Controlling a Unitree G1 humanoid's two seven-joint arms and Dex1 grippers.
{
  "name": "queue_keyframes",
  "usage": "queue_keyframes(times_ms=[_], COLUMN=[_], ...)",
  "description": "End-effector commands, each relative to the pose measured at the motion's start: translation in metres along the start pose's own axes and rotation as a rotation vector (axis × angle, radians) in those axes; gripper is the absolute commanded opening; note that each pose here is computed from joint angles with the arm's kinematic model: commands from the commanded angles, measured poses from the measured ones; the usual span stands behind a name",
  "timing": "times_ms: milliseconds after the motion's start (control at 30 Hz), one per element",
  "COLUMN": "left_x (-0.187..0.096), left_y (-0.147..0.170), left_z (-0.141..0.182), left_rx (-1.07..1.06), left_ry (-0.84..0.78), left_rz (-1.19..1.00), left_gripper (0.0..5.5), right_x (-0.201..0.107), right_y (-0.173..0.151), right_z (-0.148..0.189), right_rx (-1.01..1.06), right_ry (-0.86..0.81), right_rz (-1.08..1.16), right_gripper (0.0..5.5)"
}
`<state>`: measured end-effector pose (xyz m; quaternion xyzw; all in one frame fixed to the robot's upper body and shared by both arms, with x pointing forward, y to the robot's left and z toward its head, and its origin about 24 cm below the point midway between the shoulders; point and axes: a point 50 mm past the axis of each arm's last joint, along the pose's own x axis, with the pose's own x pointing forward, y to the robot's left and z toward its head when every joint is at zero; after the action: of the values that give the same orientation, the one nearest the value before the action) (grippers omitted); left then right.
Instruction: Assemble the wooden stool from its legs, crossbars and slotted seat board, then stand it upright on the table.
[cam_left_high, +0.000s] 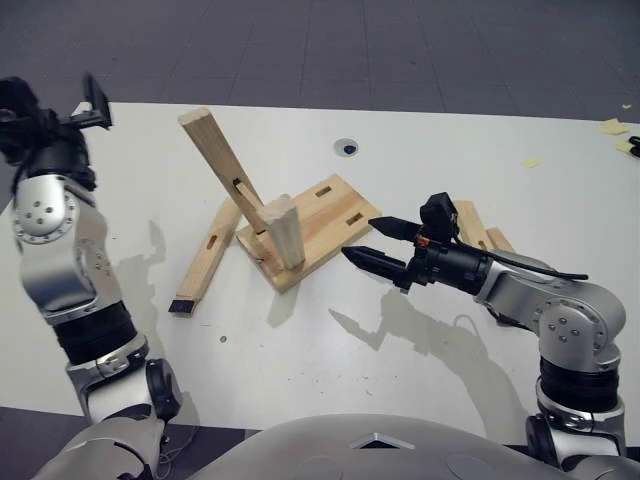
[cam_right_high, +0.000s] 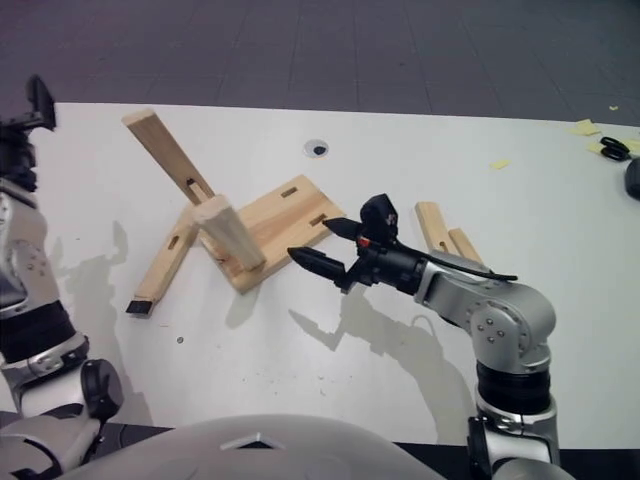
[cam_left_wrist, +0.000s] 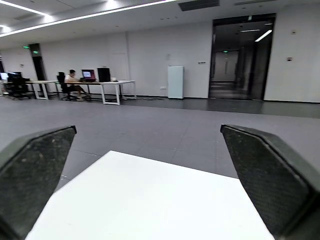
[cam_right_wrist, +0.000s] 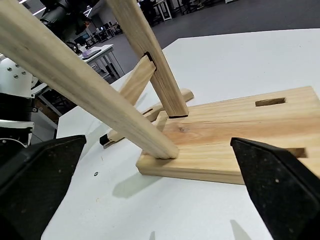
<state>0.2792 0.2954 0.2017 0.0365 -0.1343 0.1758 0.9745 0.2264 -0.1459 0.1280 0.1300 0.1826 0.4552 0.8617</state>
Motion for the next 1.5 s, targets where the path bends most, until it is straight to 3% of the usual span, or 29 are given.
queue_keyframes(times_ms=[33,200,333,667,867,1100,1333,1500], left_x=[-0.002,-0.049,-0.086,-0.133,-0.105,-0.085,0.014,0.033], left_y=[-0.003,-0.026,-0.028,-0.065,-0.07,-0.081,-0.075,-0.087], left_z=[-0.003,-0.002,0.036,0.047,0.033,0.004,-0.003,-0.013], left_rx=[-0.026,-0.274,-0.614,-0.639,-0.304,0.128,0.555,0.65], left_ry=[0.008,0.107,0.053,0.234,0.256,0.24,-0.046,-0.115], left_rz=[-0.053,-0.625,-0.998,-1.384,-1.251,-1.274,-0.907,-0.888], left_gripper=[5.38,5.38,5.38,5.38,5.38,5.38,5.38,5.38], right_x=[-0.001,0.003,-0.005,-0.008,-0.008,-0.002,0.008,0.015], right_y=[-0.035,-0.054,-0.055,-0.06,-0.058,-0.055,-0.052,-0.051], right_z=[0.005,0.01,0.011,0.01,0.015,0.015,0.018,0.016], right_rx=[-0.089,-0.117,-0.073,-0.033,-0.004,0.003,-0.025,-0.129], right_ry=[-0.004,-0.069,-0.113,-0.103,-0.14,-0.152,-0.144,-0.082], right_rz=[-0.234,-0.392,-0.396,-0.409,-0.404,-0.39,-0.373,-0.364], right_gripper=[5.4,5.4,5.4,5.4,5.4,5.4,5.4,5.4])
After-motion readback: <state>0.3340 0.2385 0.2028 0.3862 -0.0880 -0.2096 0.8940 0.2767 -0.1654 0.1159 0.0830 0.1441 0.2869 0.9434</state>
